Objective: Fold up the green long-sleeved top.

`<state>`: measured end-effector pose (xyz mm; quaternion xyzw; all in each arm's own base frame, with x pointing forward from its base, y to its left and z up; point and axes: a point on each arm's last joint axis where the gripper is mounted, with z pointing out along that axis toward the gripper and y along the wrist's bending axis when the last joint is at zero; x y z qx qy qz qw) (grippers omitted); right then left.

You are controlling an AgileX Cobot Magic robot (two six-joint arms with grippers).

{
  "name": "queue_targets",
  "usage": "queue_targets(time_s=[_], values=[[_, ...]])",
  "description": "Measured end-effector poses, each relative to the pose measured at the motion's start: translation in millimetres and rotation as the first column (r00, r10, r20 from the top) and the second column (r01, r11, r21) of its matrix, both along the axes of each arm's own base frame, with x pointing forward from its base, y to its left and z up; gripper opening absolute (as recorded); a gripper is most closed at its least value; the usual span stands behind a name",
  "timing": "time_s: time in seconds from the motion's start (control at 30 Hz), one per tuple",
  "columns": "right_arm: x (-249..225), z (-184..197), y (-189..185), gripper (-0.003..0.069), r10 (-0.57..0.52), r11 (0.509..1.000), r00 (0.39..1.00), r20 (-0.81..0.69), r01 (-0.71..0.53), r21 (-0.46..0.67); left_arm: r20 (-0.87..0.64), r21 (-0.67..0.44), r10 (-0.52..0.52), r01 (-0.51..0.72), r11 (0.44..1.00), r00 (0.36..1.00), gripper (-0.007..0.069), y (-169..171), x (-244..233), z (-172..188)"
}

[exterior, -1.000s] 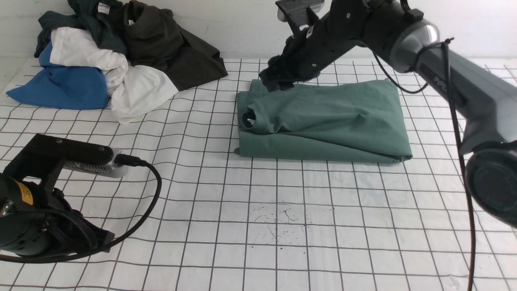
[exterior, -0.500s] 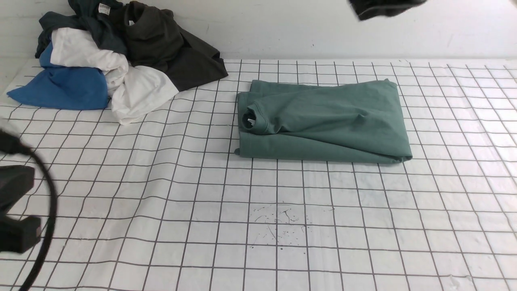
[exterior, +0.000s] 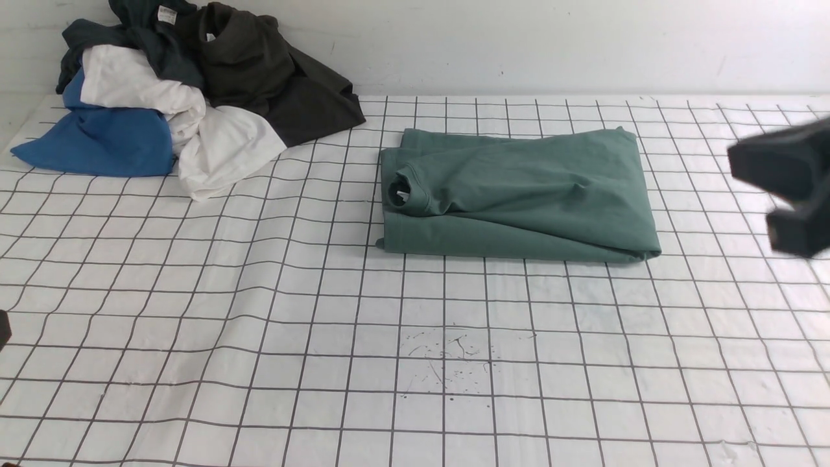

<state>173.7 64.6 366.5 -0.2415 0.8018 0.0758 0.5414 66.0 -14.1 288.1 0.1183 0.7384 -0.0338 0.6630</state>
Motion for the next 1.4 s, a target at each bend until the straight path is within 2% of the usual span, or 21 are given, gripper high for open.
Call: queue_targets(time_s=[0.17,0.27,0.4,0.6,0.77,0.9,1.03,1.4], values=[[-43,-35,-17,-0.0014,-0.058,0.995,0.990,0.132,0.047,0.084,0.019,-0.005,0.000,0.000,1.000,1.000,-0.0007,0,-2,1],[-67,-55,-23,-0.0014,-0.073,0.987,0.988,0.136,0.052,0.151,0.025,-0.006,0.000,0.000,1.000,1.000,-0.0007,1,-4,1],[-86,-77,-28,-0.0014,-0.074,0.981,0.988,0.134,0.049,0.188,0.018,-0.005,0.000,0.001,1.000,1.000,-0.0007,1,-4,1],[-99,-107,-30,-0.0014,-0.061,0.983,0.994,0.090,0.044,0.178,0.016,-0.006,-0.001,0.001,1.000,1.000,-0.0007,1,-4,0],[-114,-156,-35,-0.0014,-0.063,0.985,0.997,0.045,0.055,0.163,0.013,-0.005,-0.001,0.001,1.000,1.000,-0.0007,1,-4,0],[-124,-189,-40,-0.0014,-0.091,0.987,0.993,0.073,0.080,0.140,0.009,-0.004,-0.001,0.001,1.000,1.000,-0.0007,1,-4,0],[-122,-186,-47,-0.0014,-0.179,0.980,0.972,0.155,0.162,0.114,0.003,-0.002,-0.001,0.001,1.000,1.000,-0.0007,1,-4,-1],[-120,-185,-58,-0.0014,-0.363,0.924,0.922,0.132,0.337,0.183,0.002,-0.003,-0.001,0.001,1.000,1.000,-0.0007,1,-4,-1]])
